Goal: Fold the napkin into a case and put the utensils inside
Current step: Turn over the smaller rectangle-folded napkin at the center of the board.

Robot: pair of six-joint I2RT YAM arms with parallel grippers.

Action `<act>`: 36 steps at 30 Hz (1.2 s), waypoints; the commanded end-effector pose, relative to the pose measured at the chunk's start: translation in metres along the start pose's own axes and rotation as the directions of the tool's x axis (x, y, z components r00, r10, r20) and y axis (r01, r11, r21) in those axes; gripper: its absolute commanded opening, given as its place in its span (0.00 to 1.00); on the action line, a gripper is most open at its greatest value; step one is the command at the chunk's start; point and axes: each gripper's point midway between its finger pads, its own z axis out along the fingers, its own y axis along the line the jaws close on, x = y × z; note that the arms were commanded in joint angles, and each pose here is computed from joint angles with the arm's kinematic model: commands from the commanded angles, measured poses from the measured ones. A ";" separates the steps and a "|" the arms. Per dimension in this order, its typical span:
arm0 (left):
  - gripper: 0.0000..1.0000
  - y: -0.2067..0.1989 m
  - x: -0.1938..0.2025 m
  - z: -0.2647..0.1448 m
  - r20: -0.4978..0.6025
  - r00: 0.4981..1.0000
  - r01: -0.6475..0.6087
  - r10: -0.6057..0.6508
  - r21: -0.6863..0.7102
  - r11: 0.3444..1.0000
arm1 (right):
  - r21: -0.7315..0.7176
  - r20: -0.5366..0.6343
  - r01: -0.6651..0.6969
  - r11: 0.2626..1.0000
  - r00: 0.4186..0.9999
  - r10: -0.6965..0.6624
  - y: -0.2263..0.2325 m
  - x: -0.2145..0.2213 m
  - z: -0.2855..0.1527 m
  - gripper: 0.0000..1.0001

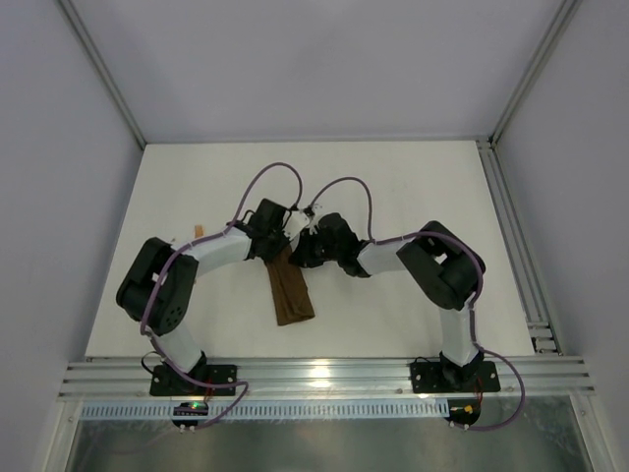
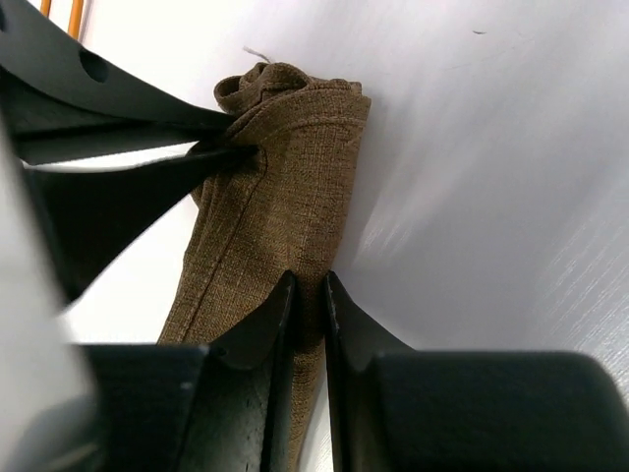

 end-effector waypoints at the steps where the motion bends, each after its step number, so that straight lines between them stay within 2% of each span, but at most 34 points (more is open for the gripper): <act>1: 0.18 -0.011 -0.025 -0.012 0.092 0.995 0.024 -0.029 0.052 0.998 | -0.017 0.048 0.017 1.000 0.999 -0.016 0.015 -0.017 -0.007 0.03; 3: 0.29 -0.009 -0.029 -0.017 0.103 0.994 0.036 -0.042 0.062 0.997 | -0.022 0.048 0.005 1.000 0.999 -0.004 0.016 -0.018 -0.008 0.03; 4: 0.32 -0.012 -0.033 -0.019 0.119 0.991 0.052 -0.063 0.093 0.994 | -0.025 0.050 0.002 1.000 0.999 -0.001 0.017 -0.018 -0.008 0.03; 5: 0.33 -0.018 -0.038 -0.022 0.140 0.987 0.063 -0.084 0.151 0.987 | -0.022 0.052 -0.004 1.000 0.999 0.005 0.016 -0.019 -0.009 0.03; 9: 0.39 -0.006 -0.050 -0.036 0.165 0.967 0.153 -0.193 0.230 0.961 | -0.018 0.055 -0.040 0.999 0.998 0.041 0.014 -0.019 -0.012 0.03; 15: 0.39 0.009 -0.048 -0.051 0.154 0.960 0.190 -0.233 0.247 0.950 | -0.019 0.065 -0.030 0.999 0.997 0.031 0.011 -0.026 -0.019 0.03; 20: 0.38 0.002 -0.050 -0.064 0.155 0.957 0.185 -0.245 0.322 0.928 | -0.014 0.063 -0.014 1.000 0.998 0.015 0.013 -0.028 -0.025 0.03; 24: 0.38 0.002 -0.046 -0.062 0.142 0.963 0.177 -0.231 0.318 0.931 | 0.062 0.085 0.047 0.997 0.995 -0.052 0.005 -0.041 -0.042 0.03; 29: 0.35 0.005 -0.044 -0.063 0.142 0.966 0.163 -0.214 0.306 0.938 | 0.111 -0.018 0.147 0.983 0.989 -0.146 -0.008 -0.038 -0.063 0.03; 34: 0.35 0.010 -0.043 -0.064 0.147 0.970 0.149 -0.195 0.275 0.950 | 0.159 -0.074 0.201 0.967 0.979 -0.191 -0.015 -0.035 -0.084 0.03; 36: 0.35 0.013 -0.041 -0.065 0.147 0.970 0.150 -0.194 0.264 0.953 | 0.197 -0.131 0.222 0.955 0.971 -0.199 -0.027 -0.026 -0.094 0.03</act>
